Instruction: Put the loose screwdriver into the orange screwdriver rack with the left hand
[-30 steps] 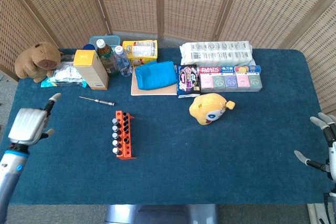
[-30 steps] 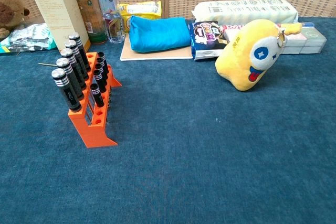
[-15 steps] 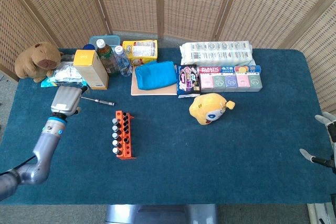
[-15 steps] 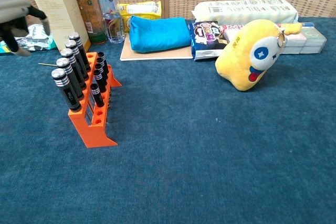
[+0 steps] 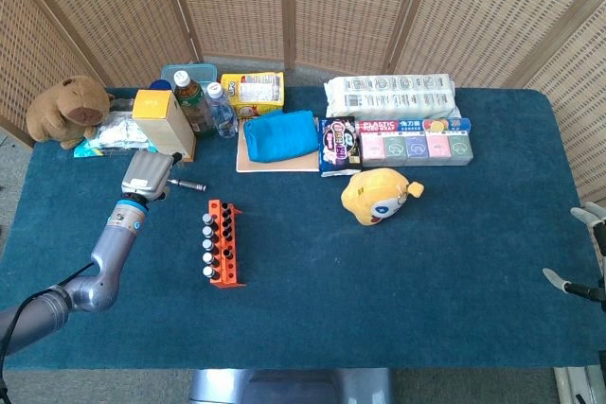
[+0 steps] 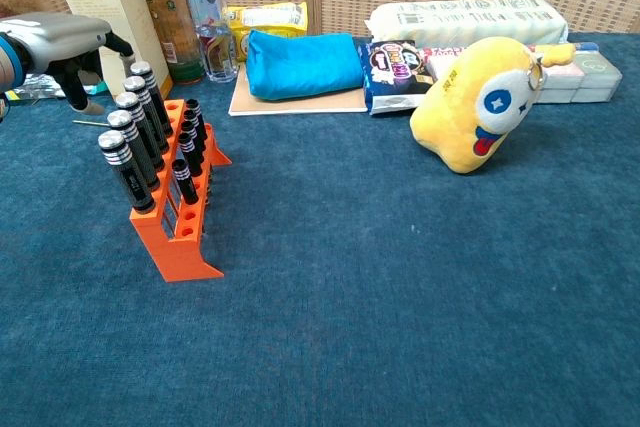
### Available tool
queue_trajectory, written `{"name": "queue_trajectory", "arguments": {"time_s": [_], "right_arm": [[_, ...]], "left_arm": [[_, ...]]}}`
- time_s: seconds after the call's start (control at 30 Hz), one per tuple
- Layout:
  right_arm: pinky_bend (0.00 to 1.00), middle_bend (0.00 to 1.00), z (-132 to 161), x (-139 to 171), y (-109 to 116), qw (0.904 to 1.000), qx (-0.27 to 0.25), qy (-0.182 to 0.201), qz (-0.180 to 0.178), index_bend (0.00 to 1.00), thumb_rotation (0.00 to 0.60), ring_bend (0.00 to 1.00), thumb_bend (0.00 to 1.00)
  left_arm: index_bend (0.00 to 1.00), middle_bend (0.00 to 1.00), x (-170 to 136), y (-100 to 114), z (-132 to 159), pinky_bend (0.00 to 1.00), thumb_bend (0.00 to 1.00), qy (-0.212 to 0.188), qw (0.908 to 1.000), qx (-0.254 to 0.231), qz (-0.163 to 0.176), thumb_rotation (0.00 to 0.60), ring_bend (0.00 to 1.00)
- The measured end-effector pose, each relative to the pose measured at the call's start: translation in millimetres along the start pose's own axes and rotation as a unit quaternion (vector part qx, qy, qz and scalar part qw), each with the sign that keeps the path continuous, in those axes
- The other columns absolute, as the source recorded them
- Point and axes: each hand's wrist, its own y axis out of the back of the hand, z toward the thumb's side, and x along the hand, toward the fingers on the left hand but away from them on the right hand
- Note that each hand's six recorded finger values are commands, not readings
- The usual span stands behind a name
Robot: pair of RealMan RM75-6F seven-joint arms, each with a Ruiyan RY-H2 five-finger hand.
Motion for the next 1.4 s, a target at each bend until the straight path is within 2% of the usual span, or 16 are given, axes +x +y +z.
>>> {"name": "queue_trajectory", "arguments": {"time_s": [0.8, 1.4], "right_arm": [[0.17, 0.11, -4, -1, 5, 0.9999, -0.008, -0.007, -0.002, 0.17, 0.600, 0.08, 0.04], [0.17, 0.11, -5, 0, 8, 0.9999, -0.013, -0.008, -0.002, 0.17, 0.600, 0.08, 0.04]], "left_arm": [[0.40, 1.00, 24, -24, 39, 1.00, 0.30, -0.007, 0.9990, 0.032, -0.029, 0.600, 1.00], [0.41, 1.00, 30, -35, 58, 1.00, 0.30, -0.009, 0.9971, 0.073, -0.018, 0.600, 1.00]]}}
